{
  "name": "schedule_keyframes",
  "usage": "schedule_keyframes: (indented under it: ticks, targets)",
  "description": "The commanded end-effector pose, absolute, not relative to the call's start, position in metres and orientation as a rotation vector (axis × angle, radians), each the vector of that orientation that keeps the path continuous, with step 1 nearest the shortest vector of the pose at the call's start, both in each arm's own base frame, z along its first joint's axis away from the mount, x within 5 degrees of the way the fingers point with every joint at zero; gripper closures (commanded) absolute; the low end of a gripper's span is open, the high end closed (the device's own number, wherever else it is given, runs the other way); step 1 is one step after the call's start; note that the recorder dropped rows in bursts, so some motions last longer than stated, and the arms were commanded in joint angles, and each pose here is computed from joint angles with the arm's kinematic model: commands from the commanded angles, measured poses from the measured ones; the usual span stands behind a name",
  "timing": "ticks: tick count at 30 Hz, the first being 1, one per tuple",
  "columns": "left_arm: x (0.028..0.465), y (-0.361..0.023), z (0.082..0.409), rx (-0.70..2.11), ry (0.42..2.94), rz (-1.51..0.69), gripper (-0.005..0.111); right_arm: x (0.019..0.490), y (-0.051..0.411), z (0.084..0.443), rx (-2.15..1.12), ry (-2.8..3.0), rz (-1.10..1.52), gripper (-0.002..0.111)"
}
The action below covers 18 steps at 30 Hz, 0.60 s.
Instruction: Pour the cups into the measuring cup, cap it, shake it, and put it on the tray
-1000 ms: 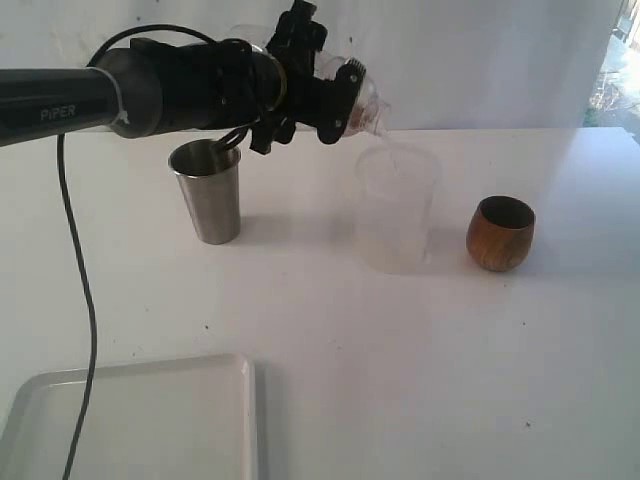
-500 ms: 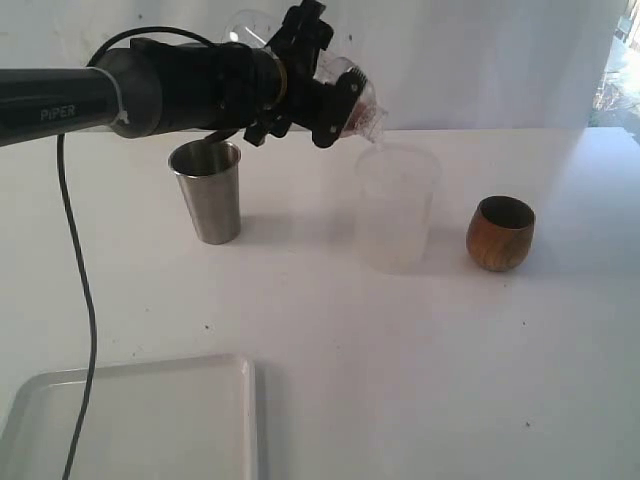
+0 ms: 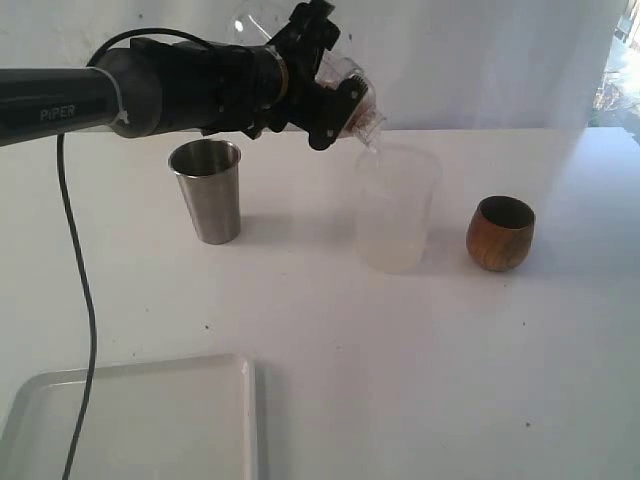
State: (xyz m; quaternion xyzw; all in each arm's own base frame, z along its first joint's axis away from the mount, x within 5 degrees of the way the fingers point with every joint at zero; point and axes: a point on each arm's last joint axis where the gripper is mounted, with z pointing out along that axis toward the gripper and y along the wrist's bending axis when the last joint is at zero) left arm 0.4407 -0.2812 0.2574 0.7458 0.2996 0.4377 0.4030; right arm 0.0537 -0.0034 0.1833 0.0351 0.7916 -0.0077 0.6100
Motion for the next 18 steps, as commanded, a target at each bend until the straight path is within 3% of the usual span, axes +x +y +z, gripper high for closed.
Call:
schedule_keyframes:
  ticks: [1,18]
  targets:
    - [0.4374,-0.2822,0.2764,1.842,0.728,1.121,0.107,0.0535,-0.0032,0.1824,0.076,1.823,-0.016,0.108]
    - [0.4324,-0.2914,0.2768,1.856,0.646,1.089,0.107,0.0535,-0.0032,0.1824,0.076,1.823,-0.016,0.108]
